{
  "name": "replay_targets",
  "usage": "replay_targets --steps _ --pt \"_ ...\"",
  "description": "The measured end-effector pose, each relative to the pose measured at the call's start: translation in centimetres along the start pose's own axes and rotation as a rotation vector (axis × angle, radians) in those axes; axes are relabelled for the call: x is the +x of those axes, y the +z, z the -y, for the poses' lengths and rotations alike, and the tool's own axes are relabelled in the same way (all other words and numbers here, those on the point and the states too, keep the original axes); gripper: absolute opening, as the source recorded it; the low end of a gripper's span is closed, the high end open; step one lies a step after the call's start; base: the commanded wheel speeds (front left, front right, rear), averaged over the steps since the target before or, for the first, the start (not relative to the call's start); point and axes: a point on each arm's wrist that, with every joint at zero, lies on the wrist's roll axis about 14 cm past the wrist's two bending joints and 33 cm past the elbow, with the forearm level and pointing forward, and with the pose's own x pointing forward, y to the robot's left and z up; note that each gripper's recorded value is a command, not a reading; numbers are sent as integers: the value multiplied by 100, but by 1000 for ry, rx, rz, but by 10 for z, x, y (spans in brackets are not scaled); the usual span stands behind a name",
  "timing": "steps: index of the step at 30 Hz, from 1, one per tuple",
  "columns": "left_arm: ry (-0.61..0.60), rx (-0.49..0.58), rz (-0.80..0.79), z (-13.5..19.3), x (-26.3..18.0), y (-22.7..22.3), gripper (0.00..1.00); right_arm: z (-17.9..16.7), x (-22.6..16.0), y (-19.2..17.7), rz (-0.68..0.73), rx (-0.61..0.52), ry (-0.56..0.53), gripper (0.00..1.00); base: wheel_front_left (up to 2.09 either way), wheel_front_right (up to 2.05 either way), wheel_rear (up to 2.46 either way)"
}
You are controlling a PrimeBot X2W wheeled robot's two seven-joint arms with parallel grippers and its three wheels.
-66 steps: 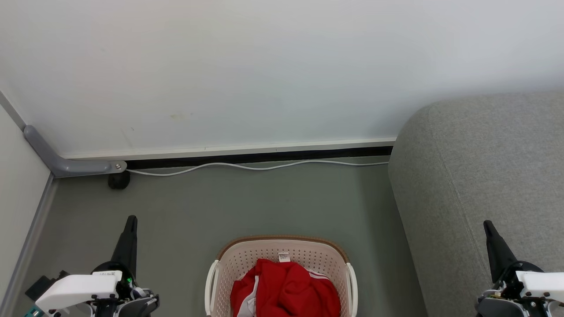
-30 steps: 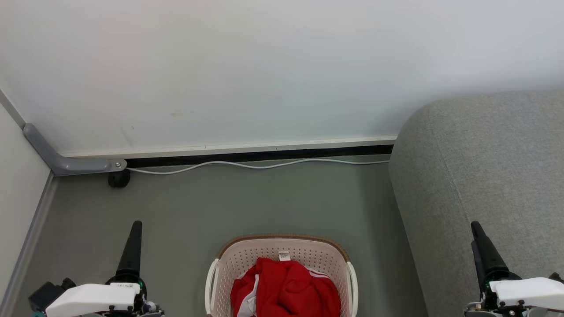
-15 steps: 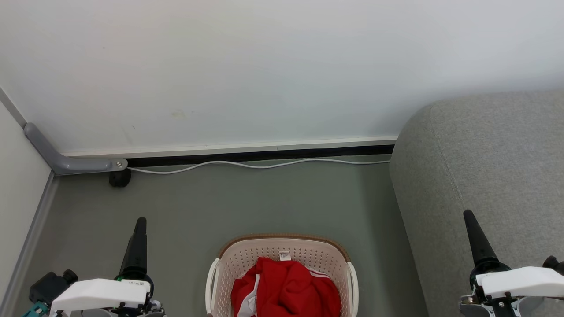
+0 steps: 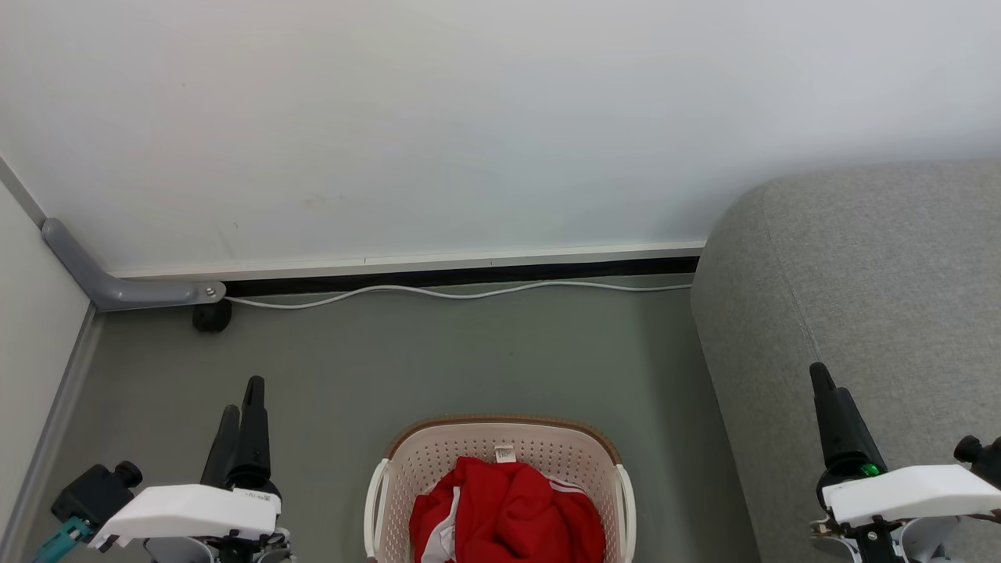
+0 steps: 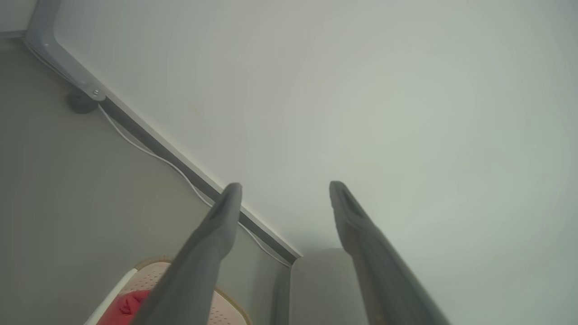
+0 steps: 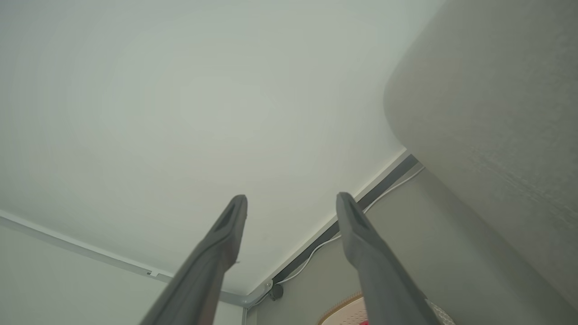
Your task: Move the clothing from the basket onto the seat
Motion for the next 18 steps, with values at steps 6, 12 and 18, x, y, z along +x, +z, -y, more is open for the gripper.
replay_targets --steps 6,12,18 --pt "-6 86 13 3 2 2 100 -5 1 2 9 -88 16 100 0 0 0" --pt "-10 159 24 4 2 3 100 -7 2 2 14 -161 25 100 0 0 0" --pt "-16 228 30 5 2 2 100 -13 4 2 22 -234 48 100 0 0 0"
